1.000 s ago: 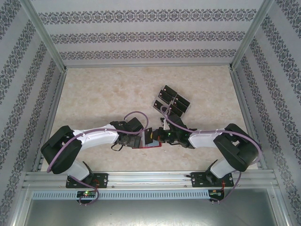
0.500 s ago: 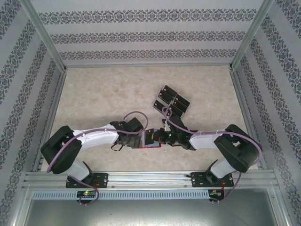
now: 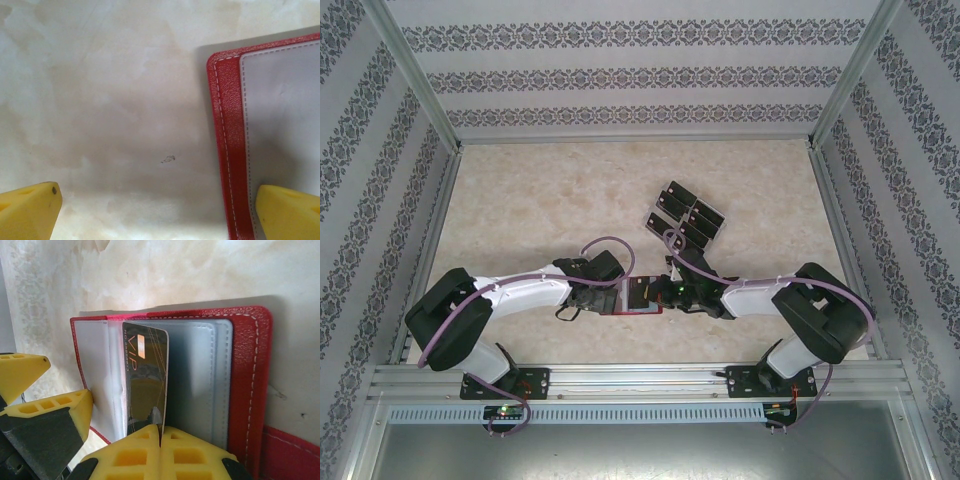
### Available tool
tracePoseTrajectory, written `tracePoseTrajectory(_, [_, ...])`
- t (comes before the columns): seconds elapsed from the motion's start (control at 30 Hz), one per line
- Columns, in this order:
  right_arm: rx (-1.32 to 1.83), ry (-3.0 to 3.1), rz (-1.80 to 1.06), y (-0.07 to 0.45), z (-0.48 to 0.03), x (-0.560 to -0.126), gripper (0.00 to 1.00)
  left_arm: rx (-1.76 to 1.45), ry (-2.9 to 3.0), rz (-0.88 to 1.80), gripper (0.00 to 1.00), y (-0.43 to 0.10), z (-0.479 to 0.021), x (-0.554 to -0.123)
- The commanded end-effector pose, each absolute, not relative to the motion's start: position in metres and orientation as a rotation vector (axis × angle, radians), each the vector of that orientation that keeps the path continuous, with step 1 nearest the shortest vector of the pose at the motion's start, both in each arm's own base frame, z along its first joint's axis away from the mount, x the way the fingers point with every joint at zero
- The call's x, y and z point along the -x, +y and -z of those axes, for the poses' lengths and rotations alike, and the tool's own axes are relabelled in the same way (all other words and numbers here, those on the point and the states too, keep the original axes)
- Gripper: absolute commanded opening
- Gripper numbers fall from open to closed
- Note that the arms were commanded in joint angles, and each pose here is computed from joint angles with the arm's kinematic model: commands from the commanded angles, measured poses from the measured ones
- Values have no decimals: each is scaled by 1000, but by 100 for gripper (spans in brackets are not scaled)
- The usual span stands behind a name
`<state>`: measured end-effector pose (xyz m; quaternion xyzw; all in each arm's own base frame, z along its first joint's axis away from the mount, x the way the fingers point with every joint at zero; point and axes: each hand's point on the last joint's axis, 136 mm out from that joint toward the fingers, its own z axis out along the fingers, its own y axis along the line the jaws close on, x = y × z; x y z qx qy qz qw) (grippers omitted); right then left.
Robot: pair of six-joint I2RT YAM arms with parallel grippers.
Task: Put the credit cards into the card holder
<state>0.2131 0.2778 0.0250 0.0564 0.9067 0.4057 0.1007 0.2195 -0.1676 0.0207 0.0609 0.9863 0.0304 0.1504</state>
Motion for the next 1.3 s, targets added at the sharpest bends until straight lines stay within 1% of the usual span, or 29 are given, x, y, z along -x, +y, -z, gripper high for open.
tracePoseTrajectory(0.0, [-182, 2778, -1109, 268, -3, -202, 0, -200, 2873, -282, 100, -137, -9, -202])
tracePoseTrajectory(0.47, [-126, 2799, -1169, 281, -6, -200, 0, -198, 2878, -266, 100, -140, -7, -202])
tracePoseTrajectory(1.03, [-134, 2828, -1102, 264, 1, -190, 0, -188, 2884, -276, 100, -135, -7, -197])
tracePoseTrajectory(1.27, [-115, 2829, -1130, 271, -2, -191, 0, -186, 2886, -276, 100, -135, -5, -197])
